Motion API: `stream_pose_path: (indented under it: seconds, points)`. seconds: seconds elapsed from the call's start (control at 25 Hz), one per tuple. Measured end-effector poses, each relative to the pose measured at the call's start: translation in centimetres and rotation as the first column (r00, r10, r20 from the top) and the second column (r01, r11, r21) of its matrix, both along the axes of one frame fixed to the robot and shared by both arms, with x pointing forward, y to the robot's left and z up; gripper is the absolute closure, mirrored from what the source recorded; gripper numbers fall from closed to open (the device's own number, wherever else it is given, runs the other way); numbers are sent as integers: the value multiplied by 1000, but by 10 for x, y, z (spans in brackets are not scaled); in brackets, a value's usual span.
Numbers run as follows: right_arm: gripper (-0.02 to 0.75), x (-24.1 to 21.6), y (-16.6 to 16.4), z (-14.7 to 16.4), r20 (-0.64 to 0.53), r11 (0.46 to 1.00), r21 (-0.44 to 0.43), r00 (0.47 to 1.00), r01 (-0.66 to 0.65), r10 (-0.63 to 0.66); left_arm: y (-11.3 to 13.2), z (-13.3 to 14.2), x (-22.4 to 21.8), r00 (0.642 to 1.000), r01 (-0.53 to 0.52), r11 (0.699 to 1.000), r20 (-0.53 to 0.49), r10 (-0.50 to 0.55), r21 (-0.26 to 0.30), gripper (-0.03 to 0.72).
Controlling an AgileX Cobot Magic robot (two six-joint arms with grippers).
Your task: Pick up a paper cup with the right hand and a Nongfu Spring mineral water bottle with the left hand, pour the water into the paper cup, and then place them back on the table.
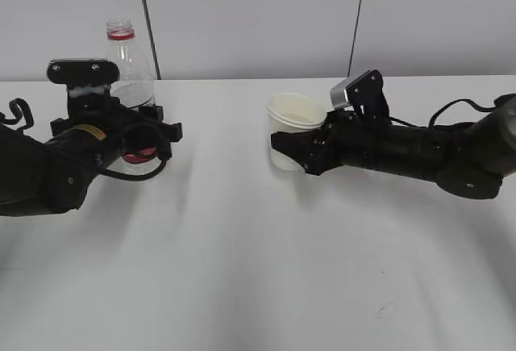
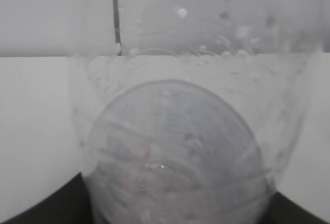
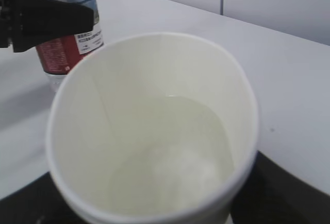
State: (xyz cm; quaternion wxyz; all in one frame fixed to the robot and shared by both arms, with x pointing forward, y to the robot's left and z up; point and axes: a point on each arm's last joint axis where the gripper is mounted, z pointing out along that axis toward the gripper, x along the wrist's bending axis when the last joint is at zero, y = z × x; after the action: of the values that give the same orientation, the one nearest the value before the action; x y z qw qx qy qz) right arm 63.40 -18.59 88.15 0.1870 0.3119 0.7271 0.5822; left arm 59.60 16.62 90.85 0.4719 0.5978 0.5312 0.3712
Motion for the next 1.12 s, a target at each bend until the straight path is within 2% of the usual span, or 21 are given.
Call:
stream_pose_path:
  seconds: [0.36,0.8,1.12]
  points:
    - [256,8,-25,-3,-23,994,-23,994,104,-104,0,0,0,1000,0,1000,0,0,0,333]
    - [256,15,-33,-16,-9,976,-26,976,216,-217,0,0,0,1000,0,1000,0,0,0,333]
    - [256,16,-37,-37,-35,962,-24,961,273,-274,0,0,0,1000,5,1000,1,-5,2,333]
